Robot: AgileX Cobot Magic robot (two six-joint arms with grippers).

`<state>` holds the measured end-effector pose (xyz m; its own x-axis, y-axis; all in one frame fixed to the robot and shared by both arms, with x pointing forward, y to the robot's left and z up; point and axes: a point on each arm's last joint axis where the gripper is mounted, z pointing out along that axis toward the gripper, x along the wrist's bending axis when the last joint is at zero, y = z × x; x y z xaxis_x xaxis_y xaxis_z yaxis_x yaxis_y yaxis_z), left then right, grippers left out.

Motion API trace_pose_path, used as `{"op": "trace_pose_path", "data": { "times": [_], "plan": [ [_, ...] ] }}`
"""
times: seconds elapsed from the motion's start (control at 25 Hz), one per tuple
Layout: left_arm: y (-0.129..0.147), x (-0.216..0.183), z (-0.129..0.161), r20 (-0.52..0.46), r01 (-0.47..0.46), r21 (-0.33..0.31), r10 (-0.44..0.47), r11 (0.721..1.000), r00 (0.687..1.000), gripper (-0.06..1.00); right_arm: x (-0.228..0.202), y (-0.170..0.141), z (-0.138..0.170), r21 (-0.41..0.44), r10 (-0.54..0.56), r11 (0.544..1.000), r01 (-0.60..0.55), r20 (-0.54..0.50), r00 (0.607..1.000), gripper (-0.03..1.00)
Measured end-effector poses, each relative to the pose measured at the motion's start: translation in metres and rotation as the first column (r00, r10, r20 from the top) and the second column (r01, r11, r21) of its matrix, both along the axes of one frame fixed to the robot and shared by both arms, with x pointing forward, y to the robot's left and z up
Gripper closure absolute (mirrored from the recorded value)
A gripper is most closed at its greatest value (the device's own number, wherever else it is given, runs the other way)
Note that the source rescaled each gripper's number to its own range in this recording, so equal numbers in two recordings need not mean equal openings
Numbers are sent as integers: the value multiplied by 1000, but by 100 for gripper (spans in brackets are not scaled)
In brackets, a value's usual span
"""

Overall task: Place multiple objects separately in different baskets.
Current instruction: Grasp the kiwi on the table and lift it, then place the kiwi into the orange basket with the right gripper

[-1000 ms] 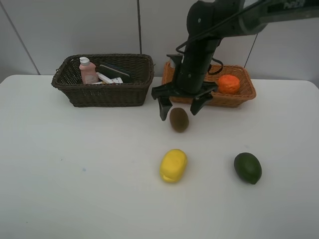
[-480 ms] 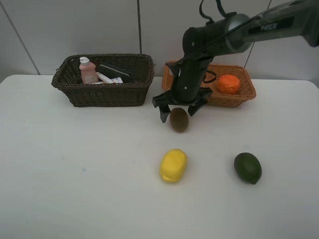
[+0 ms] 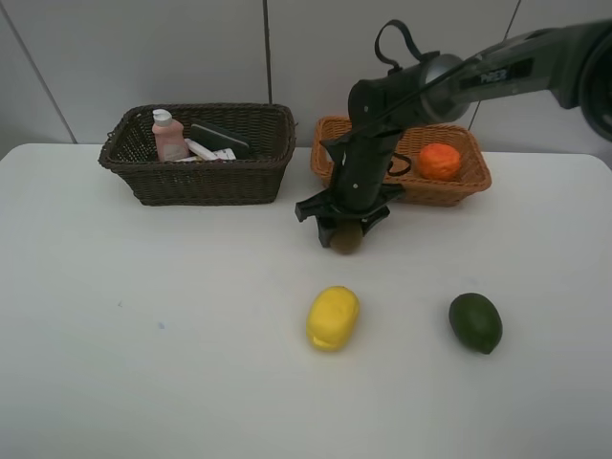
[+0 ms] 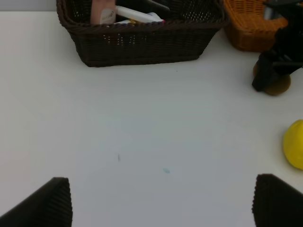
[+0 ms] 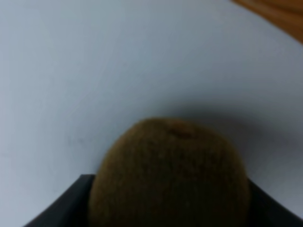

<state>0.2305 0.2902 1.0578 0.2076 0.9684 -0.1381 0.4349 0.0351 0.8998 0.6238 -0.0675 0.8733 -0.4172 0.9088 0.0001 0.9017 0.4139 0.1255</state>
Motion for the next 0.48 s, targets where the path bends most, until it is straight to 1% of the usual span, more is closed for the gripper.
{"op": "trace_pose_path", "data": {
  "times": [0.12, 0.2, 0.32, 0.4, 0.48],
  "plan": [
    [0, 0, 0, 0, 0, 0, 0, 1000, 1000, -6, -1, -1, 0, -14, 20, 1000, -20, -18, 1000, 96],
    [0, 0, 0, 0, 0, 0, 0, 1000, 1000, -6, -3, -2, 3, -39, 27, 999, -29, -59, 998, 96],
    [0, 0, 0, 0, 0, 0, 0, 1000, 1000, -6, 0, 0, 22, -56, 26, 998, -31, -87, 996, 96],
    [0, 0, 0, 0, 0, 0, 0, 1000, 1000, -6, 6, 1, 45, -56, 30, 998, -34, -60, 998, 96],
    [0, 0, 0, 0, 0, 0, 0, 1000, 1000, -6, 16, 2, 73, -45, 35, 998, -34, 21, 999, 96]
  ]
}}
